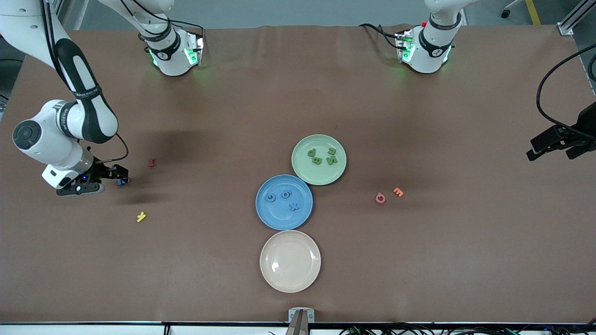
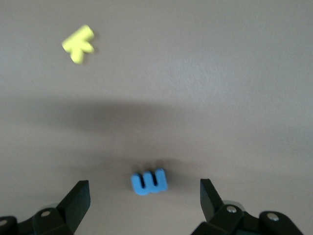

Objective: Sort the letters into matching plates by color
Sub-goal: 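Reach the right gripper down to the blue letter w and grasp it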

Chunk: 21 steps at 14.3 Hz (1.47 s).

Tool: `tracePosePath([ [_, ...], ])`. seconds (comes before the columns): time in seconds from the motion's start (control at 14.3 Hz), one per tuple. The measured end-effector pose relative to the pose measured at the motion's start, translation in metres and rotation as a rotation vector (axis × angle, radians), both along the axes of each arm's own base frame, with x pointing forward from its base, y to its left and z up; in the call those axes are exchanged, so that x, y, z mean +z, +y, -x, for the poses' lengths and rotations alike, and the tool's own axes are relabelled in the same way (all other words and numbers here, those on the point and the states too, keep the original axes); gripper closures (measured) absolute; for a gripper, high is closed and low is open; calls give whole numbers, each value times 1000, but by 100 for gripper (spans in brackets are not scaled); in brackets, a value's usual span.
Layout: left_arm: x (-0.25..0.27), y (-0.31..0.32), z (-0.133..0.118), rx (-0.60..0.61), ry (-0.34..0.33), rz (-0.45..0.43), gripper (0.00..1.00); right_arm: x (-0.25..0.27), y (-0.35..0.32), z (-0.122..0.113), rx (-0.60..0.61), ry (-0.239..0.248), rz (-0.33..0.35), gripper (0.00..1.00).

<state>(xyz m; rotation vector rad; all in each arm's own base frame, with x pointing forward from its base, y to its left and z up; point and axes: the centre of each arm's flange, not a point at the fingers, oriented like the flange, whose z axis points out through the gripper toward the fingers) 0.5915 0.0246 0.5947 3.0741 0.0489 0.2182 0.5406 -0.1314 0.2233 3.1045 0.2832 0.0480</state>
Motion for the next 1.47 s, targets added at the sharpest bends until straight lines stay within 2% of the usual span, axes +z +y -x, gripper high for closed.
tracePosePath([
  [0.28,-4,-7,1,-10,27,-17,0,-34,-2,15,52,-28,13,0],
  [0.42,-4,-14,2,-22,32,-20,0,-48,3,20,79,-25,11,0],
  [1.05,-5,-18,4,-28,45,-21,0,-57,3,22,95,-18,9,2],
  [1.19,-6,-18,8,-29,54,-20,0,-59,0,23,90,-15,9,8],
  [1.26,-6,-18,12,-30,57,-19,0,-59,-1,23,87,-15,8,16],
  [1.33,-6,-19,16,-31,60,-18,0,-58,-2,23,86,-15,9,16],
  [1.47,-5,-18,23,-31,63,-16,0,-56,-4,23,82,-20,10,31],
])
